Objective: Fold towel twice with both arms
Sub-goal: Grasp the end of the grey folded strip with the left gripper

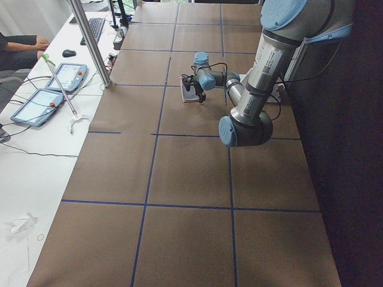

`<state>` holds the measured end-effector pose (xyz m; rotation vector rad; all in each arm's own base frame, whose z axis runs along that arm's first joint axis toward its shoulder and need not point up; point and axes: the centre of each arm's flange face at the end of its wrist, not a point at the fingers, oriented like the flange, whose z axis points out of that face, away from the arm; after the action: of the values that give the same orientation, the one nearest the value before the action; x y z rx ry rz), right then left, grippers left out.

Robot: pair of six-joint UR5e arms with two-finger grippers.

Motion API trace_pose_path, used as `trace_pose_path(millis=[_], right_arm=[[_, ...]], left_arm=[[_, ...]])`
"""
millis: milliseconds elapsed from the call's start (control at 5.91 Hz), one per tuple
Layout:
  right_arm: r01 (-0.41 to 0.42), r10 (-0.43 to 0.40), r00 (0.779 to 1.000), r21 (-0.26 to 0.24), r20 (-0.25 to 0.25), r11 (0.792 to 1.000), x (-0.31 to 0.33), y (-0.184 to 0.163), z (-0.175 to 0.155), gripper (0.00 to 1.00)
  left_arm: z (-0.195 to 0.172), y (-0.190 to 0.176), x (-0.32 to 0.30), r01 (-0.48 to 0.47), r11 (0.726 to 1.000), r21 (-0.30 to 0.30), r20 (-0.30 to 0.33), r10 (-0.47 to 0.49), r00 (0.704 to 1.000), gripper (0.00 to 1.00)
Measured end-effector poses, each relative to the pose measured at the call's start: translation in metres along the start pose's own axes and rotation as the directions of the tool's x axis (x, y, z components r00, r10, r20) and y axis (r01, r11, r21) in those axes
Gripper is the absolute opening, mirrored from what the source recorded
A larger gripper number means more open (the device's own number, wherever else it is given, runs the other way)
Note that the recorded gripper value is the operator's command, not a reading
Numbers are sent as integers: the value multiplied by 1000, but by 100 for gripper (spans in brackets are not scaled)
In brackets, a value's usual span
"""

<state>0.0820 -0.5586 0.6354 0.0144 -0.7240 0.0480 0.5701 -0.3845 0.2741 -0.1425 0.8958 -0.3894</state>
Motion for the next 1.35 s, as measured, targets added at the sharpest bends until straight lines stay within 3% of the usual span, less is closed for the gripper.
trace_pose_path(millis=[339,508,677,847,1354], right_arm=[[0,0,1000,1,0,1000,0,-1,-1,100],[1,-1,1000,2,-1,1000,-1,-1,-1,100],[2,-2,1000,2,-1,1000,-1,-1,-1,100],[2,-2,1000,2,-1,1000,-1,-1,-1,100],[1,-1,1000,1,-1,1000,0,-1,0,100]], left_arm=[[0,0,0,1,1000,0,0,-1,1000,29],[0,1,1,3,1000,-1,-1,-3,1000,12],[-1,1,1,3,1000,-1,-3,-3,1000,5],[-1,1,2,1,1000,-1,-4,-1,1000,0],[-9,4,8,-44,999,3,-3,44,999,0]])
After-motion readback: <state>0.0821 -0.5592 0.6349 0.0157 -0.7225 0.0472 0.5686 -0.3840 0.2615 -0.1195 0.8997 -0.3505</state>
